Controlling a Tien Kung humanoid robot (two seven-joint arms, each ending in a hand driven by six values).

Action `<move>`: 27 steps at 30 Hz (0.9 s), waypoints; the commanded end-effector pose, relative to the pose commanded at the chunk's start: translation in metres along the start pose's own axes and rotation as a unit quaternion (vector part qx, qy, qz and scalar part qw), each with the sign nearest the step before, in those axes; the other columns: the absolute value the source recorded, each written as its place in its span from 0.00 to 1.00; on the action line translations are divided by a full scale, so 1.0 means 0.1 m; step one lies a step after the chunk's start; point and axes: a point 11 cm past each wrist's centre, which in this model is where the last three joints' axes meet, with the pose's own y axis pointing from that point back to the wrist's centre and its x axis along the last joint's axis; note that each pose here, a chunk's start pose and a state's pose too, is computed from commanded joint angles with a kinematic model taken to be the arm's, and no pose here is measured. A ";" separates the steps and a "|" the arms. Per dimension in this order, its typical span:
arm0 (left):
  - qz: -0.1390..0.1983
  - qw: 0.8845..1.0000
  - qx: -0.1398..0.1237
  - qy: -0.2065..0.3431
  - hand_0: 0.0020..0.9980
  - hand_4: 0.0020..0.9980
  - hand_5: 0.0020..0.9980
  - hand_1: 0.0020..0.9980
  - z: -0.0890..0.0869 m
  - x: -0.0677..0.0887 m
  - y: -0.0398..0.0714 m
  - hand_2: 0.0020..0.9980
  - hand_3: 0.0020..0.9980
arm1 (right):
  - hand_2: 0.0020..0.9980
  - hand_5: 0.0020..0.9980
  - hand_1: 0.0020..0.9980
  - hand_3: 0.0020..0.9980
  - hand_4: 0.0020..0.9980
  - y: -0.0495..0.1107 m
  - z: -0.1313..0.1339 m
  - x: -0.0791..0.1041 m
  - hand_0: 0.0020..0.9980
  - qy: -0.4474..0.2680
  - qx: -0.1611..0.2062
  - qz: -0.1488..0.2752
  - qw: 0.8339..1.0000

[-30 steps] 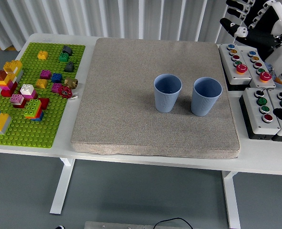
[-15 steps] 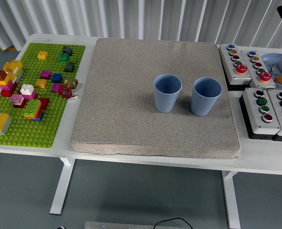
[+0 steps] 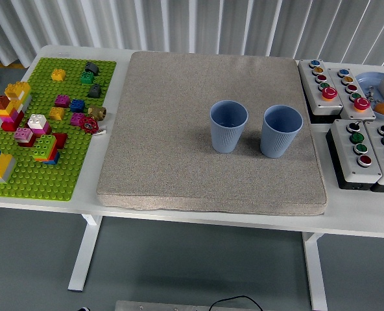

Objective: Pick cup pour cup place

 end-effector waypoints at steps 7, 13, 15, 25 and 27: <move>0.001 1.000 -0.002 0.000 0.77 0.52 1.00 0.83 0.02 0.01 0.00 0.86 0.76 | 0.80 0.57 0.80 0.83 0.85 -0.01 -0.08 -0.08 0.87 0.009 0.008 -0.012 1.000; 0.000 1.000 0.000 0.000 0.77 0.52 1.00 0.83 0.01 0.01 0.00 0.86 0.76 | 0.80 0.56 0.80 0.83 0.85 0.00 -0.09 -0.13 0.87 0.013 0.009 -0.017 1.000; 0.001 1.000 -0.001 0.000 0.77 0.52 1.00 0.83 0.01 0.01 0.00 0.86 0.76 | 0.80 0.56 0.80 0.83 0.85 0.01 -0.11 -0.16 0.87 0.016 0.012 -0.022 1.000; 0.001 1.000 -0.001 -0.001 0.77 0.52 1.00 0.83 0.01 0.00 0.00 0.86 0.76 | 0.80 0.55 0.80 0.82 0.85 0.02 -0.19 -0.24 0.87 0.020 0.021 -0.033 0.999; 0.001 1.000 0.000 0.000 0.77 0.52 1.00 0.83 0.00 0.00 0.00 0.86 0.76 | 0.80 0.55 0.80 0.82 0.85 0.03 -0.19 -0.26 0.87 0.021 0.022 -0.036 0.999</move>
